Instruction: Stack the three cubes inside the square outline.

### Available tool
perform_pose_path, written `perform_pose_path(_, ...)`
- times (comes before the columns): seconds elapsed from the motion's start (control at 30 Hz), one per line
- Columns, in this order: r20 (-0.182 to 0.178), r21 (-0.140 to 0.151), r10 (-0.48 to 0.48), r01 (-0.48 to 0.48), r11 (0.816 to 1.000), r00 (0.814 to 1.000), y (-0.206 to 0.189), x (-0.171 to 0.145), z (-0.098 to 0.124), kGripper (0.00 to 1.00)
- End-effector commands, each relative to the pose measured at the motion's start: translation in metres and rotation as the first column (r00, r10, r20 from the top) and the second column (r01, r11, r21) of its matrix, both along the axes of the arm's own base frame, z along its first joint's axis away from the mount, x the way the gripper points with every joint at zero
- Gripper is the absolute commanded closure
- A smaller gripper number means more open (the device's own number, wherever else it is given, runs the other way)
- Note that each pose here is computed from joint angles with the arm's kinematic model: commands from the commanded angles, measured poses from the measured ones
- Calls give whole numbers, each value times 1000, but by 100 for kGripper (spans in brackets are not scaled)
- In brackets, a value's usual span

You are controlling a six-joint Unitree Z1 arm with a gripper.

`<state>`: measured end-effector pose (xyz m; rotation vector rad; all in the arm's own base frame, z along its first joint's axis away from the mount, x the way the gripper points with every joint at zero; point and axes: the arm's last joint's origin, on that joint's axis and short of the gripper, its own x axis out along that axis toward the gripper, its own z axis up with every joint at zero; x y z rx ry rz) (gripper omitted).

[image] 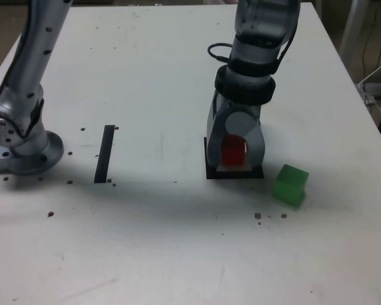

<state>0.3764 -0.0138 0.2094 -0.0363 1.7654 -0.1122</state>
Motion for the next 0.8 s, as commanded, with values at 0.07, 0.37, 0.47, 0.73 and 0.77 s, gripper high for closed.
perform_pose_path(0.07, -4, 1, -3, 3, 1000, 1000, 0, -1, -1, 1)
perform_pose_path(0.37, 3, 50, -4, 4, 999, 1000, 5, -11, 11, 1)
perform_pose_path(0.47, 1, 80, 7, -7, 997, 1000, 14, -15, 18, 1)
perform_pose_path(0.73, 27, 126, 55, -58, 990, 998, 52, -15, 33, 1)
perform_pose_path(0.77, 33, 131, 64, -68, 989, 997, 57, -14, 35, 1)
